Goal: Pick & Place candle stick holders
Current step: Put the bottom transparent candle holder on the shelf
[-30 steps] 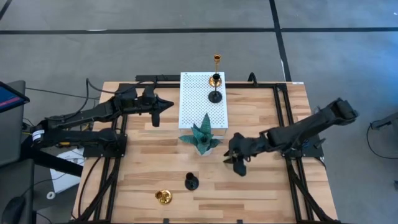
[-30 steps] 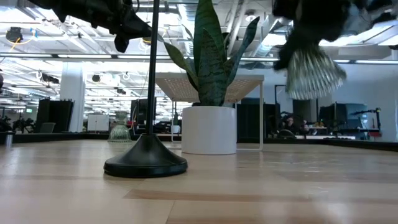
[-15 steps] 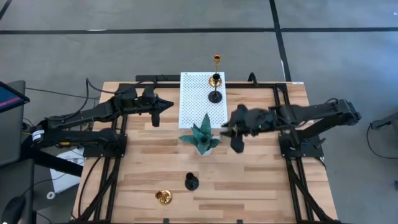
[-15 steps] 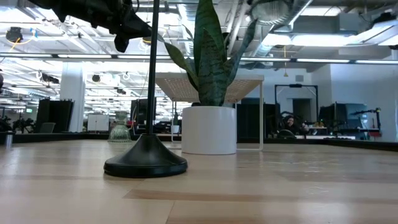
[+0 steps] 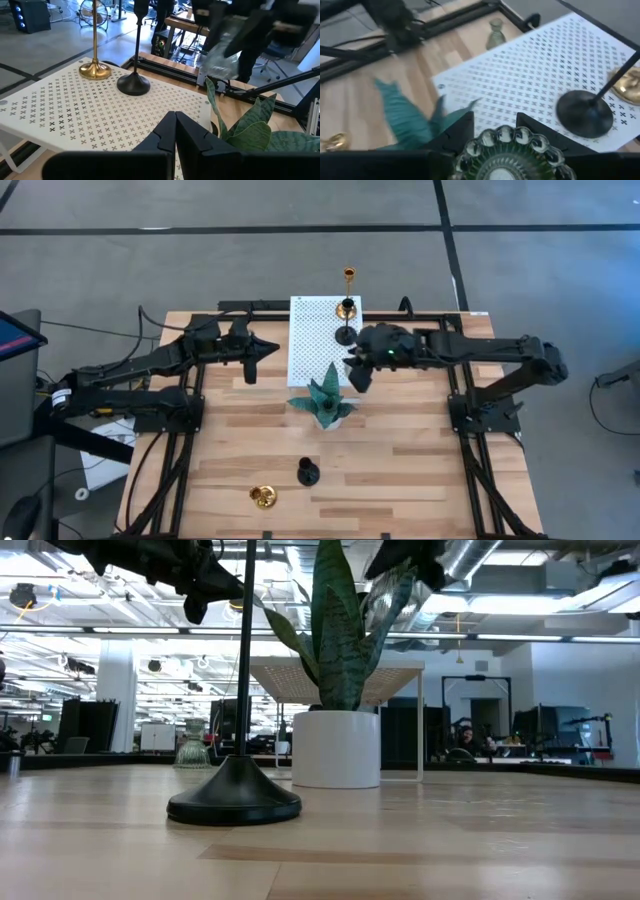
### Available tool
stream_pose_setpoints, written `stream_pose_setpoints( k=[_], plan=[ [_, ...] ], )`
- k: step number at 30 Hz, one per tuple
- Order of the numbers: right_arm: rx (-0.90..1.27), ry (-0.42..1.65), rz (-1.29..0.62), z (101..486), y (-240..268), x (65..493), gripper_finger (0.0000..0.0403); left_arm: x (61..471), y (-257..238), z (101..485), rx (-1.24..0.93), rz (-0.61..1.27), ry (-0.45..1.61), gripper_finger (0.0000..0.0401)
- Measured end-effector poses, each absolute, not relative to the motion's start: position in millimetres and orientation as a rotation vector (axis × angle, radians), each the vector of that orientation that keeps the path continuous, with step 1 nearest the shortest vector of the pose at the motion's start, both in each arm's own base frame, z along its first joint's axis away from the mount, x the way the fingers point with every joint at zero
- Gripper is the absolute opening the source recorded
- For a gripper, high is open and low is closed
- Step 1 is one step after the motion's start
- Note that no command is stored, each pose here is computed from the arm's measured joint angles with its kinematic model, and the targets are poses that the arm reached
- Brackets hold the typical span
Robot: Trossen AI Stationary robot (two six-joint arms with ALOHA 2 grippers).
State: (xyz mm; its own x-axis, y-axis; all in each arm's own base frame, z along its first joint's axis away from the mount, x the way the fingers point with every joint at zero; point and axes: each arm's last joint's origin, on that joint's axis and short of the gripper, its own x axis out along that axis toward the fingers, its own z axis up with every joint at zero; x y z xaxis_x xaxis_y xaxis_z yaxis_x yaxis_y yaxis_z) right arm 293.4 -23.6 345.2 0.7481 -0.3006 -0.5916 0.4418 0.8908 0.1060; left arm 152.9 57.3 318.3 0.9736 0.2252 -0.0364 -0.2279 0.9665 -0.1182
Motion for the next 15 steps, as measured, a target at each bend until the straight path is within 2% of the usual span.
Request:
stream_pose_setpoints(
  k=[15],
  plan=[
    [0.278, 0.662, -0.527, 310, -63, 323, 0.0131, 153, 57, 318, -0.122, 0.229, 0.023, 0.0010]
  ],
)
